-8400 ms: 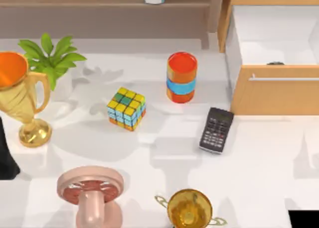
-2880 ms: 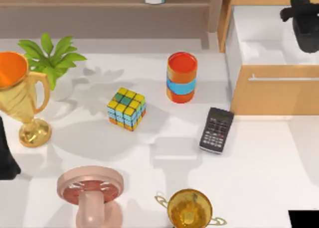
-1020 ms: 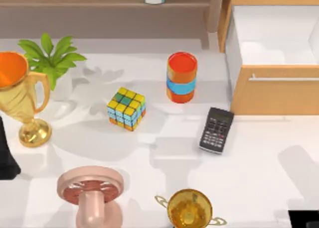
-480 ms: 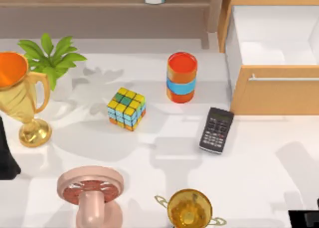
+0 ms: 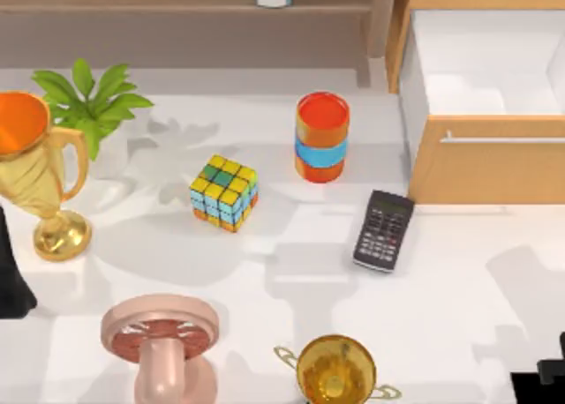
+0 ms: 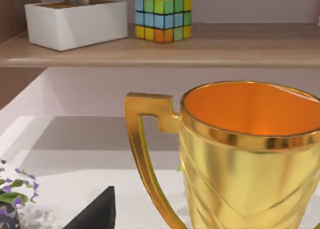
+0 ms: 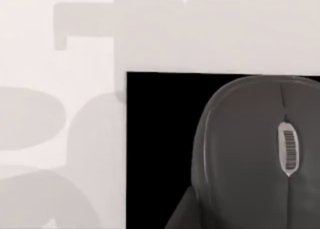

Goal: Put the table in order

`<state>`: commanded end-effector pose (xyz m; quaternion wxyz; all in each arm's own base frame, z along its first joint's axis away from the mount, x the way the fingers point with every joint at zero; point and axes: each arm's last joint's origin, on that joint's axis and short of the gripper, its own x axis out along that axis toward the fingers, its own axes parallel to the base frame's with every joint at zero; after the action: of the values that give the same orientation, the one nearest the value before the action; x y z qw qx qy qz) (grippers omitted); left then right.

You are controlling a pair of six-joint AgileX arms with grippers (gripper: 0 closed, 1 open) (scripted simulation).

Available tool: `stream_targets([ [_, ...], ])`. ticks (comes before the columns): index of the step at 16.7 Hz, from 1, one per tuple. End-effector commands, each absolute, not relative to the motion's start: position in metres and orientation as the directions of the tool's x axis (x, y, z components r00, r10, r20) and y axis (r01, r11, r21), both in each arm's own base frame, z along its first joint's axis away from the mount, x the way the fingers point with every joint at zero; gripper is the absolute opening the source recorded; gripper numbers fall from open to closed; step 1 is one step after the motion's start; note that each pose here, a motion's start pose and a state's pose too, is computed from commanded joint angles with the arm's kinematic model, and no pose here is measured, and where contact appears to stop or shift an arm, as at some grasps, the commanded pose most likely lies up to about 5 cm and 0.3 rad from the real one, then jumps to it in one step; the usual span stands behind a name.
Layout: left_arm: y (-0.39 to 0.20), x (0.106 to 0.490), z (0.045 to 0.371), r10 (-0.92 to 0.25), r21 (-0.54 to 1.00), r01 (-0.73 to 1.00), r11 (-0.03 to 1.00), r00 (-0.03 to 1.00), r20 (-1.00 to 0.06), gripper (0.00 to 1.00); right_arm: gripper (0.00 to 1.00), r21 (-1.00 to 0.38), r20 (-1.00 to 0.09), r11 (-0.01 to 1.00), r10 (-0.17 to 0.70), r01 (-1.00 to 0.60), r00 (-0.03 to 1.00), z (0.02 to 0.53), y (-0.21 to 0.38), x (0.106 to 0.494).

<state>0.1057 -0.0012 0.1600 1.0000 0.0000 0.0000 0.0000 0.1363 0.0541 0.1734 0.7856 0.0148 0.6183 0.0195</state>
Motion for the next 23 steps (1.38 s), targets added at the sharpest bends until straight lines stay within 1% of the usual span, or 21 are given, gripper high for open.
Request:
stream_targets([
  [4,-0.001,0.106,0.160,0.000,0.000,0.000,1.000,1.000,0.000,1.00,0.00,0.052,-0.967,0.999,0.054,-0.015,0.249,0.174,0.054,0.137],
  [7,-0.001,0.106,0.160,0.000,0.000,0.000,1.000,1.000,0.000,1.00,0.00,0.048,-0.969,0.999,0.051,-0.017,0.241,0.171,0.054,0.136],
  [11,-0.001,0.106,0.160,0.000,0.000,0.000,1.000,1.000,0.000,1.00,0.00,0.030,-0.980,0.999,0.033,-0.017,0.195,0.160,0.053,0.133],
  [15,-0.001,0.106,0.160,0.000,0.000,0.000,1.000,1.000,0.000,1.00,0.00,-0.003,-0.994,1.000,-0.001,-0.016,0.105,0.143,0.050,0.127],
  [20,-0.001,0.106,0.160,0.000,0.000,0.000,1.000,1.000,0.000,1.00,0.00,-0.004,-0.995,1.000,-0.002,-0.016,0.102,0.143,0.050,0.126],
  [23,-0.001,0.106,0.160,0.000,0.000,0.000,1.000,1.000,0.000,1.00,0.23,-0.004,-0.995,1.000,-0.002,-0.016,0.102,0.143,0.050,0.126],
])
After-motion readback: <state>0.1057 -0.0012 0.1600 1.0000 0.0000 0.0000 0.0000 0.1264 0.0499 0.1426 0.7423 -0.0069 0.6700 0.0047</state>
